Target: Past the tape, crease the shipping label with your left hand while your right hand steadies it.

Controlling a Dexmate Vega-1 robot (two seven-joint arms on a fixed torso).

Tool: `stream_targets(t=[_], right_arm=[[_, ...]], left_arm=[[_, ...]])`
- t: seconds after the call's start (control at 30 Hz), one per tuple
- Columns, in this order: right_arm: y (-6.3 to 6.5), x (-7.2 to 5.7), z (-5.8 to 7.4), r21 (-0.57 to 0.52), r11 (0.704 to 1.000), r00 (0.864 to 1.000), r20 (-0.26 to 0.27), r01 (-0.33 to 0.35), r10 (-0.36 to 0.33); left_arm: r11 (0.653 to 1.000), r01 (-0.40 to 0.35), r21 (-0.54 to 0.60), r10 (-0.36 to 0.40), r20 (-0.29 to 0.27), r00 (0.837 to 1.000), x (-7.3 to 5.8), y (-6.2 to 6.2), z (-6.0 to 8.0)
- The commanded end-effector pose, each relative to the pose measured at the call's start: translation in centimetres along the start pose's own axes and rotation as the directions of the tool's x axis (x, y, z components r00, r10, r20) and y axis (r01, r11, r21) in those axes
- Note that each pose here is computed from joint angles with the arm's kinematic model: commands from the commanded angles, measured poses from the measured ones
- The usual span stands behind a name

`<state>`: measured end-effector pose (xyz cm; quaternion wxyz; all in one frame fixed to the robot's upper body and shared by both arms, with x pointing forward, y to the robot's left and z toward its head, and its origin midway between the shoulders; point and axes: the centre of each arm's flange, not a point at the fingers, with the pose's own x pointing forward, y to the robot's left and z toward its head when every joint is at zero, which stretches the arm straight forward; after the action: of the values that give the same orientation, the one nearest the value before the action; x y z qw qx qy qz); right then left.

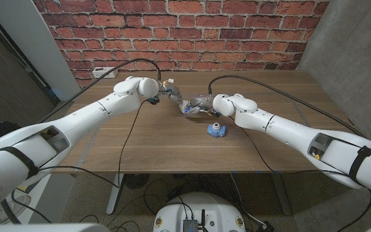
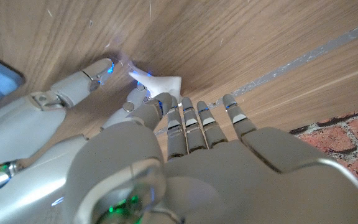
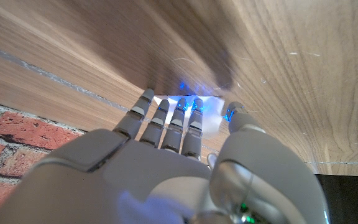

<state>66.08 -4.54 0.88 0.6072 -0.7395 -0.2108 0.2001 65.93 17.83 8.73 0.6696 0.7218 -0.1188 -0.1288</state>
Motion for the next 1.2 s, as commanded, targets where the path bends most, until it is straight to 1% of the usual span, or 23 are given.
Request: stream_targets(t=[0.03,0.1,0.13,0.2,0.37,0.4,0.57,0.67,0.77,0.97,1.1,1.2], right_arm=[[0.0,-0.2,0.1,-0.001,1.000,1.000,0.003,0.004,-0.004],[-0.1,-0.3,0.1,0.001,1.000,1.000,0.005,0.006,-0.006],[-0.1,-0.3,0.1,0.005,1.000,1.000,0.007,0.009,-0.009],[-0.1,-0.4,0.1,0.010,1.000,1.000,0.010,0.013,-0.013],[-0.4,-0.6,-0.1,0.051,0.998,0.998,0.037,0.039,-0.041],[-0.5,-0.8,-0.2,0.078,0.995,0.997,0.053,0.056,-0.060],[-0.6,-1.2,-0.6,0.146,0.984,0.989,0.094,0.100,-0.115],[-0.6,-1.5,-0.8,0.179,0.974,0.981,0.115,0.135,-0.157],[-0.6,-1.8,-0.9,0.195,0.963,0.969,0.124,0.186,-0.212],[-0.4,-2.6,-1.2,0.228,0.929,0.939,0.117,0.292,-0.324],[-0.5,-2.9,-1.6,0.271,0.911,0.930,0.110,0.312,-0.351],[-0.5,-3.0,-2.0,0.313,0.893,0.923,0.103,0.323,-0.370]], left_arm=[[0.973,-0.097,-0.207,0.129,0.145,0.981,-0.9,0.7,-0.6],[0.965,-0.111,-0.238,0.151,0.159,0.976,-1.1,0.7,-0.8],[0.958,-0.103,-0.268,0.153,0.171,0.973,-1.2,0.7,-0.9],[0.956,-0.101,-0.276,0.154,0.175,0.973,-1.3,0.7,-0.9],[0.953,-0.114,-0.282,0.166,0.170,0.971,-1.6,0.8,-1.0],[0.952,-0.112,-0.286,0.165,0.169,0.972,-1.6,0.7,-1.1],[0.949,-0.116,-0.294,0.170,0.164,0.972,-1.8,0.6,-1.3],[0.947,-0.118,-0.299,0.172,0.162,0.972,-1.9,0.4,-1.4],[0.944,-0.117,-0.307,0.173,0.161,0.972,-2.0,0.2,-1.5],[0.939,-0.129,-0.319,0.186,0.158,0.970,-2.3,0.0,-1.6],[0.927,-0.154,-0.342,0.219,0.159,0.963,-2.6,-0.1,-1.8],[0.909,-0.187,-0.373,0.262,0.159,0.952,-2.9,-0.3,-2.0]])
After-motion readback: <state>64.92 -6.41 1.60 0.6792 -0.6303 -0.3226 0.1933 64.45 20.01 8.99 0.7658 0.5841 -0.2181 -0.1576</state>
